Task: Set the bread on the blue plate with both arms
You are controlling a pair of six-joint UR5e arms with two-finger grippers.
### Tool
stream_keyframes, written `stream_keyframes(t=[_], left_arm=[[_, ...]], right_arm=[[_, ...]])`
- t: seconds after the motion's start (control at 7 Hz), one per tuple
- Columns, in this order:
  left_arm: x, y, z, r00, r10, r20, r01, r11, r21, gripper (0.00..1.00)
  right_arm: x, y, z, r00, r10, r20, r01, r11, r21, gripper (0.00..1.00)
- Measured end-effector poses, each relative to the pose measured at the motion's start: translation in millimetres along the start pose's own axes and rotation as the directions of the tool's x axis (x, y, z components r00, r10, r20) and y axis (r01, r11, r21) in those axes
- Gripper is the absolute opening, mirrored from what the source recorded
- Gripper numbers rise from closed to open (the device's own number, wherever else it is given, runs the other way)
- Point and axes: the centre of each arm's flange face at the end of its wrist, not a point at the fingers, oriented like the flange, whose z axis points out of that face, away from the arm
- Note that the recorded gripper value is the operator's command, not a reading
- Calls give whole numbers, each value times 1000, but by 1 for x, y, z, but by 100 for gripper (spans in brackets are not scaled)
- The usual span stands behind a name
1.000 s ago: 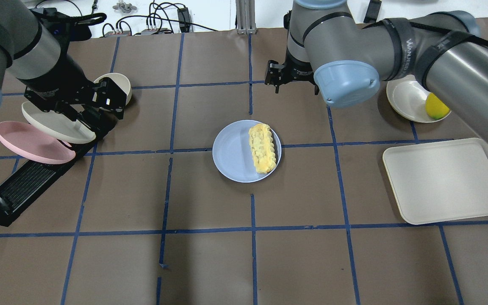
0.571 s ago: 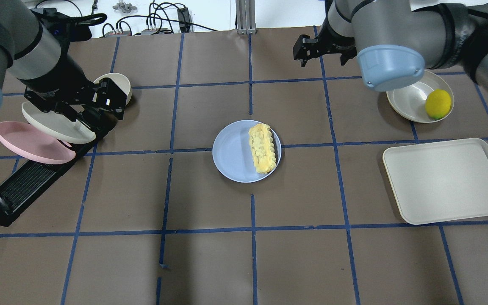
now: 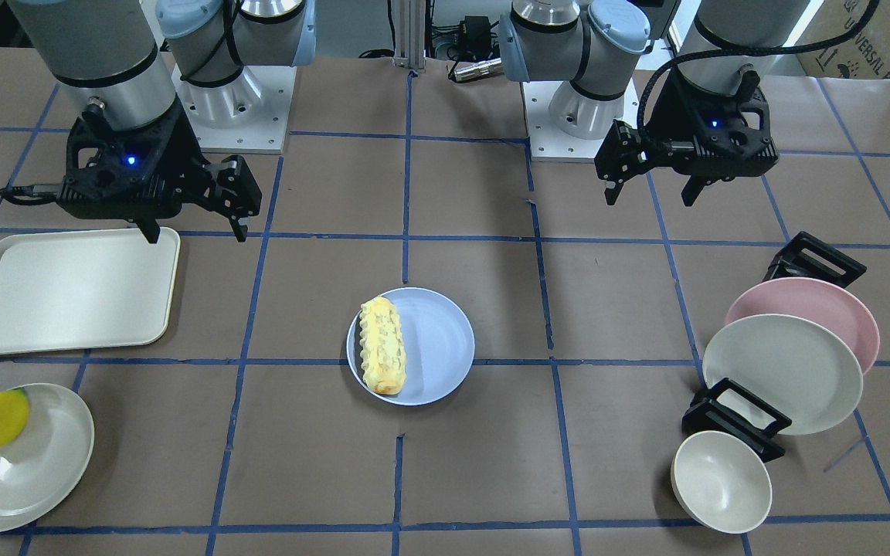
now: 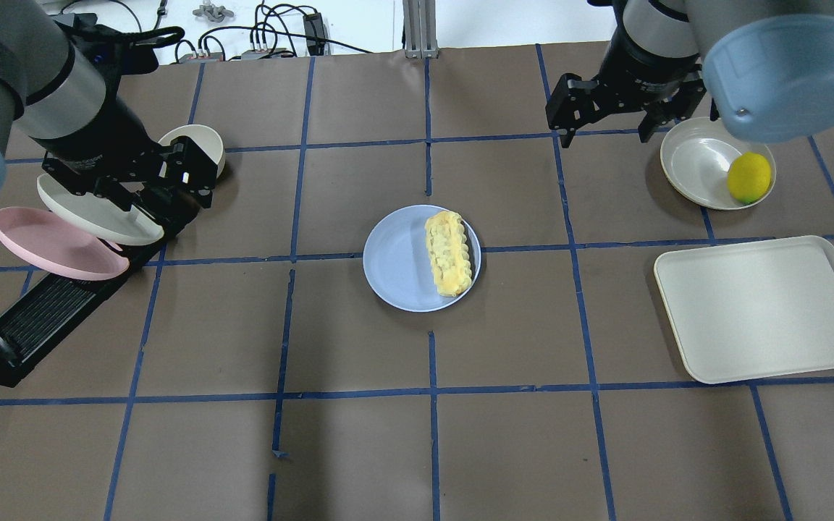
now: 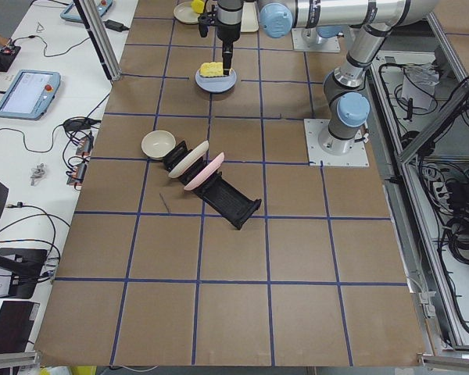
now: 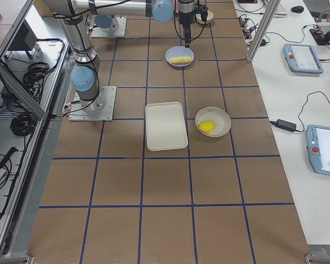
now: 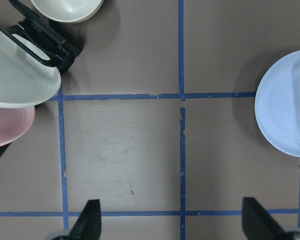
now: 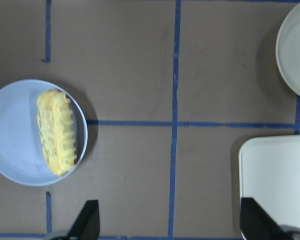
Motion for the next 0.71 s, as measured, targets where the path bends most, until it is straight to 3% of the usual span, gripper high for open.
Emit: stream_keyframes(t=[0.29,0.71], left_arm=[[0,-4,3,1000,1,-3,-1,1000,-4,100],[1,-3,3,1000,1,-10,-1,1000,0,100]], right_arm=[[0,14,-24,1000,-1,-28,-1,997,-73,100],[1,11,-38,999,-4,-43,0,995,-96,100]])
